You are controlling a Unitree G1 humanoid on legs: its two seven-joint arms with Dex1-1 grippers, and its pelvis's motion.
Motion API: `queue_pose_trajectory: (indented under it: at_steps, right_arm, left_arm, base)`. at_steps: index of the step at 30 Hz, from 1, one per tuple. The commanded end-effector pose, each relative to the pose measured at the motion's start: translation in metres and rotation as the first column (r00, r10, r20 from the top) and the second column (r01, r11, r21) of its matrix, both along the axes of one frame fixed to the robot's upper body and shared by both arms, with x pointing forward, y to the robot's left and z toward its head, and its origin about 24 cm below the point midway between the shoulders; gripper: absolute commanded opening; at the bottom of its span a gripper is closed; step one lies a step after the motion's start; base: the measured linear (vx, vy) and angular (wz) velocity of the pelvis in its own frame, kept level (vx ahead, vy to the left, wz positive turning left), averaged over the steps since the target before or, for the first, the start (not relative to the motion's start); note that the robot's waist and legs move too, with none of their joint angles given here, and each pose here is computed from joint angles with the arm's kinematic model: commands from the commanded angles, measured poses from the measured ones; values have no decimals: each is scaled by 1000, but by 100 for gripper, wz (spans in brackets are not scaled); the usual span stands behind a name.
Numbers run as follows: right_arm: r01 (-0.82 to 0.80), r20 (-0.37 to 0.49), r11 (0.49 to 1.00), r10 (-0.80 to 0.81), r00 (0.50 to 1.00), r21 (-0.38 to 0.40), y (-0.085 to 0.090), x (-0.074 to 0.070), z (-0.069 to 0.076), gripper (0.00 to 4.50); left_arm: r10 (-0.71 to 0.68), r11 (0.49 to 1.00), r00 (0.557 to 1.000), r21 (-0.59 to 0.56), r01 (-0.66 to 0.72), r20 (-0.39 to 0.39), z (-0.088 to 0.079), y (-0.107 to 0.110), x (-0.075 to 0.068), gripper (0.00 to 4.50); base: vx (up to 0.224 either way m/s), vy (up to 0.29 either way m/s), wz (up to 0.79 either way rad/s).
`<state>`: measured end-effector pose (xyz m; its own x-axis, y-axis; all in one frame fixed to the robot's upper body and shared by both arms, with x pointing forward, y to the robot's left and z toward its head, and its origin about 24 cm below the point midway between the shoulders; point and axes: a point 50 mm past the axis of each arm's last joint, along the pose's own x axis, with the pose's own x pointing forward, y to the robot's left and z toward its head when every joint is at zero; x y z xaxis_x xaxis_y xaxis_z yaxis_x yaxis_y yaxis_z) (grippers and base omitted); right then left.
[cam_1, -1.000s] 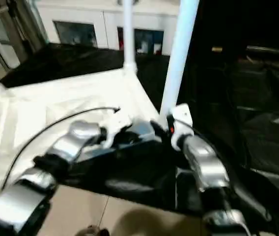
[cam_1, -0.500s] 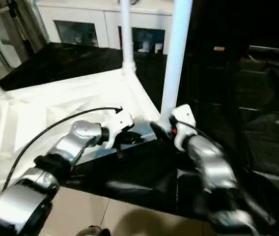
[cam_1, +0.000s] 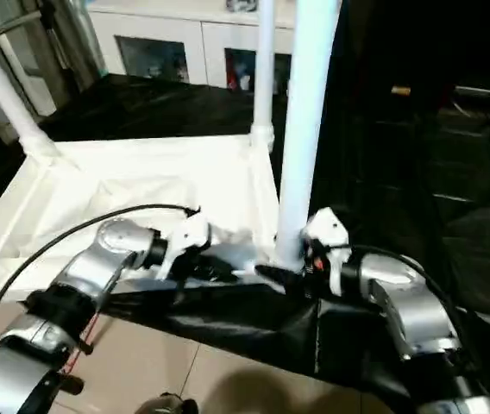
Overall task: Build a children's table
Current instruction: Rotate leg to tighten
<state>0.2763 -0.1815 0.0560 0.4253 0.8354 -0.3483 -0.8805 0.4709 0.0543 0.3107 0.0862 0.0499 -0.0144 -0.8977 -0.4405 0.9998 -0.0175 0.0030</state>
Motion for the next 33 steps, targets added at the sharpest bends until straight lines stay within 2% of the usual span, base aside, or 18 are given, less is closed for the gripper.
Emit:
queue_pose_trajectory:
  at_steps: [1,4,12,13,15,17,18,20,21,22,24,26,27,28,30,33]
  right_arm:
    - [-41,3,999,41,999,3,5,-1,4,329]
    - [-48,-8,999,49,999,12,7,-1,3,290]
    - [-46,-40,998,47,998,44,15,-5,-1,277]
    - [115,-18,993,-115,993,4,18,6,-11,277]
    - [174,-8,985,-174,985,-12,18,11,-14,277]
    - [350,-3,936,-350,937,-29,19,24,-23,277]
    - [442,-14,897,-442,897,-25,21,31,-27,277]
    - [530,-34,848,-530,847,-10,25,38,-30,277]
    - [540,-38,842,-540,841,-9,25,38,-30,276]
    - [631,-67,776,-629,775,9,33,46,-32,276]
    - [657,-72,754,-655,752,12,37,49,-32,276]
    - [595,-11,803,-595,803,33,62,52,-28,276]
    - [588,-15,808,-588,809,38,64,52,-28,276]
    - [577,-29,815,-576,817,53,66,52,-27,332]
    - [557,-48,827,-555,831,80,67,51,-24,349]
    - [543,11,838,-544,839,60,62,52,-21,381]
  left_arm:
    - [-69,989,997,-126,72,33,18,-14,-1,0]
    - [-70,990,997,-118,72,27,18,-11,-1,0]
    - [-41,993,999,-111,44,22,16,-13,-1,0]
    - [56,996,996,-66,-52,62,12,-17,8,0]
    - [88,995,993,-53,-84,79,11,-18,12,0]
    - [186,982,978,-50,-182,94,12,-24,21,0]
    - [231,972,968,-61,-225,96,14,-31,25,0]
    - [274,960,957,-76,-268,97,17,-39,30,0]
    - [279,959,955,-78,-273,96,17,-39,30,0]
    - [339,939,936,-94,-331,96,21,-50,35,0]
    - [363,930,927,-99,-353,101,22,-54,37,0]
    - [366,926,927,-130,-353,88,26,-68,38,0]
    - [357,929,930,-133,-344,89,26,-69,37,0]
    - [343,934,935,-138,-329,91,27,-70,36,0]
    - [312,944,946,-143,-298,90,26,-71,33,0]
    - [276,955,957,-142,-261,92,24,-68,30,0]
  base:
    - [0,0,0]
    - [0,0,0]
    - [0,0,0]
    - [0,0,0]
    - [0,0,0]
    - [0,0,0]
    - [0,0,0]
    - [0,0,0]
    - [0,0,0]
    - [0,0,0]
    - [0,0,0]
    - [0,0,0]
    - [0,0,0]
    - [0,0,0]
    - [0,0,0]
    - [0,0,0]
